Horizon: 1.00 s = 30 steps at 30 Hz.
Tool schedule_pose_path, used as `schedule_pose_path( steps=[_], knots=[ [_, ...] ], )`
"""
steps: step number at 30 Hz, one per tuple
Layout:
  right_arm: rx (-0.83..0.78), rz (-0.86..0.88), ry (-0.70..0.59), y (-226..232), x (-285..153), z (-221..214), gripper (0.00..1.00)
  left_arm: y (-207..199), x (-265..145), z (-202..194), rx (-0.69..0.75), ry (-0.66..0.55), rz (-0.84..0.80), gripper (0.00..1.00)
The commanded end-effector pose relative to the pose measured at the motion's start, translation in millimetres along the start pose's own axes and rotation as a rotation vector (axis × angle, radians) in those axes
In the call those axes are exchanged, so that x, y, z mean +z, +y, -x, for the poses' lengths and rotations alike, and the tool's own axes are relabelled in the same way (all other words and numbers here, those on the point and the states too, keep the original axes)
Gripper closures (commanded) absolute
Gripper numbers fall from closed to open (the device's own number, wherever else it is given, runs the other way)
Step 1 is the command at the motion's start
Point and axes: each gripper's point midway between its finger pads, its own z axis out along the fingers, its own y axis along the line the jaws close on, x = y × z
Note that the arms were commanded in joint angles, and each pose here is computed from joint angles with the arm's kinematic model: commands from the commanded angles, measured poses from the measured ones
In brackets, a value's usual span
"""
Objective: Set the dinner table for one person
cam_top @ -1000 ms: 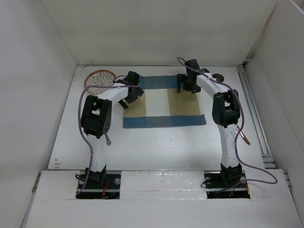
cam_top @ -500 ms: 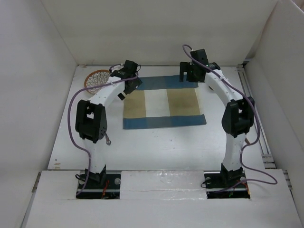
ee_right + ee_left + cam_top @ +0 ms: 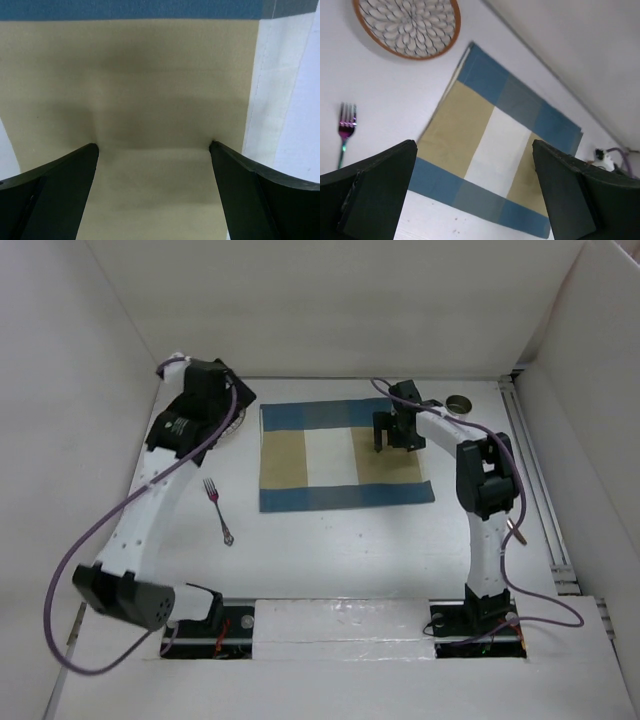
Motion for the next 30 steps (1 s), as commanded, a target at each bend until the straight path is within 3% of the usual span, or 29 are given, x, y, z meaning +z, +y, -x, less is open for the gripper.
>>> schedule_pose_path(
  steps=[1,5,14,30],
  knots=[
    [0.007,0.003,-0.070,0,-6,16,0.00,40,-9,2,0.067,-0.019,0.058,0.00],
    [0.056,-0.001,-0.049,-2,0,-3,0.00,62,-14,-1,0.081,-0.043,0.083,0.00],
    [0.101,0.020,0.008,10,11,-44,0.00,55,-10,-5,0.089,-0.021,0.061,0.00],
    [0.111,0.018,-0.027,21,-9,-35,0.00,54,-6,-15,0.101,0.013,0.042,0.00]
  ],
)
